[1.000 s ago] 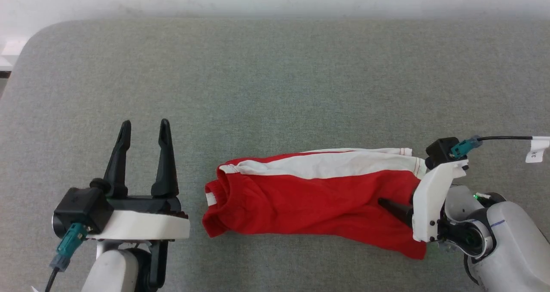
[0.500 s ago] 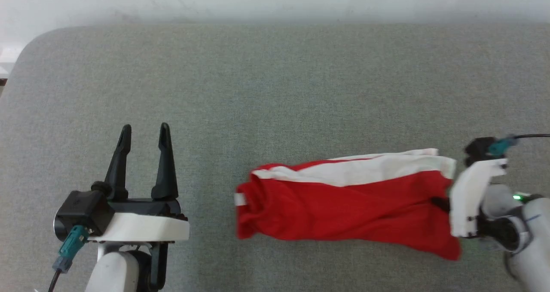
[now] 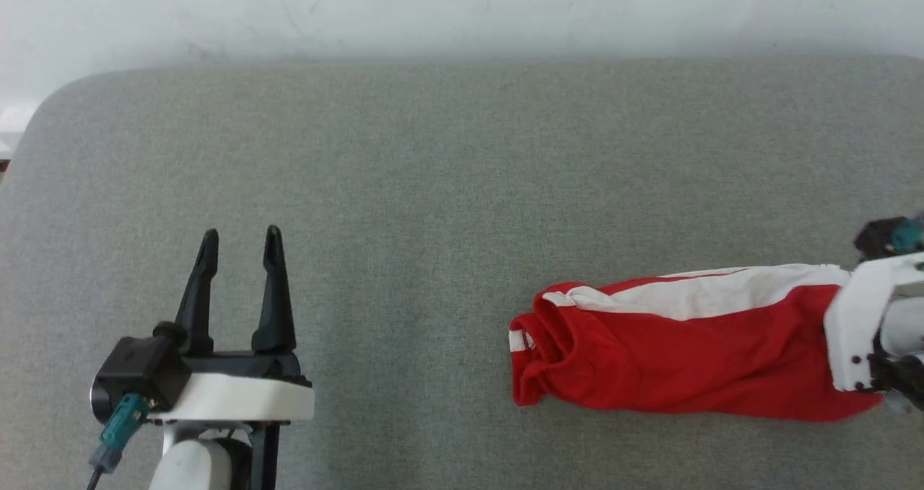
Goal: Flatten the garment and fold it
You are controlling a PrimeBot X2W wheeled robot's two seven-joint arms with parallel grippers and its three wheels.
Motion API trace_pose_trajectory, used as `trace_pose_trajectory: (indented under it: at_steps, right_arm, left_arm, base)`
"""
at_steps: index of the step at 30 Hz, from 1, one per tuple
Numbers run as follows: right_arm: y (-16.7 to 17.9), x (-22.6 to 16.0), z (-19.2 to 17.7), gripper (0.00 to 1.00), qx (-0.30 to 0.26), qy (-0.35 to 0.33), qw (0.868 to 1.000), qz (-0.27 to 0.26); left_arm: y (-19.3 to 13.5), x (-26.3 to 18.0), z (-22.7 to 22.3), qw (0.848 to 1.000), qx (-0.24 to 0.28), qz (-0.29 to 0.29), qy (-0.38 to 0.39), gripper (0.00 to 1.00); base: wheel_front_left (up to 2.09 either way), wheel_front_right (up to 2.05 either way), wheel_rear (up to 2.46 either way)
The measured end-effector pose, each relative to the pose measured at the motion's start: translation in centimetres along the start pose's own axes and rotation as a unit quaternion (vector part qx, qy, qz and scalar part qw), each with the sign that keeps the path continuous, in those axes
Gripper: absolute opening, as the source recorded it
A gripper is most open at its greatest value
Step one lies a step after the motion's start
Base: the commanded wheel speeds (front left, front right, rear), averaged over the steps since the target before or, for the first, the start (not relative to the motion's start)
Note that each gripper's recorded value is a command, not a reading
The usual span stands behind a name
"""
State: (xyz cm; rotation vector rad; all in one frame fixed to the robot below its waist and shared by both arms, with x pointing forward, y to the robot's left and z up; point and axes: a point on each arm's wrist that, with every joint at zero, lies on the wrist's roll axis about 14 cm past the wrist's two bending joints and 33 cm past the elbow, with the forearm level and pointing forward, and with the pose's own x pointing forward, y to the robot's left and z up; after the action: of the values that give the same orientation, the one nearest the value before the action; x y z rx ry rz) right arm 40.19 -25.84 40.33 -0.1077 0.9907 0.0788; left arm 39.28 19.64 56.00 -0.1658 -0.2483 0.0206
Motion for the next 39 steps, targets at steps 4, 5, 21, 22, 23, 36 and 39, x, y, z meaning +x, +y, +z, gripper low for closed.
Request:
trace_pose_trajectory:
  at_steps: [4, 5, 21, 22, 23, 36, 39]
  right_arm:
    - [2.9, -2.1, 1.5, 0.0, -0.052, -0.009, 0.998, 0.026]
    - [3.6, -2.7, 1.9, 0.0, -0.064, -0.013, 0.997, 0.034]
    - [16.7, -5.9, 2.6, 0.0, -0.185, -0.038, 0.965, 0.184]
    - [17.5, -5.8, 2.6, 0.0, -0.187, -0.039, 0.963, 0.192]
    - [18.3, -5.6, 2.6, 0.0, -0.188, -0.04, 0.961, 0.2]
    - [23.6, -2.6, 2.5, 1.0, -0.184, -0.063, 0.955, 0.226]
    - [24.6, -3.1, 3.1, 1.0, -0.19, -0.082, 0.95, 0.236]
  left_arm:
    - [-0.3, -0.5, 0.2, 1.0, -0.006, -0.004, -0.001, 1.0]
    - [-0.4, -0.6, 0.3, 1.0, -0.008, -0.004, -0.003, 1.0]
    - [0.5, -1.5, 0.8, 1.0, -0.005, 0.006, -0.006, 1.0]
    - [0.6, -1.6, 0.8, 1.0, -0.005, 0.009, -0.005, 1.0]
    - [0.8, -1.6, 0.7, 1.0, -0.005, 0.011, -0.005, 1.0]
    - [1.4, -2.0, -0.1, 1.0, -0.007, 0.022, 0.008, 1.0]
    - [1.1, -1.9, -0.4, 1.0, -0.005, 0.019, 0.011, 1.0]
  base:
    - [0.0, 0.0, 0.0]
    - [0.0, 0.0, 0.0]
    - [0.0, 0.0, 0.0]
    - [0.0, 0.0, 0.0]
    - [0.0, 0.0, 0.0]
    - [0.0, 0.0, 0.0]
    - [0.0, 0.0, 0.0]
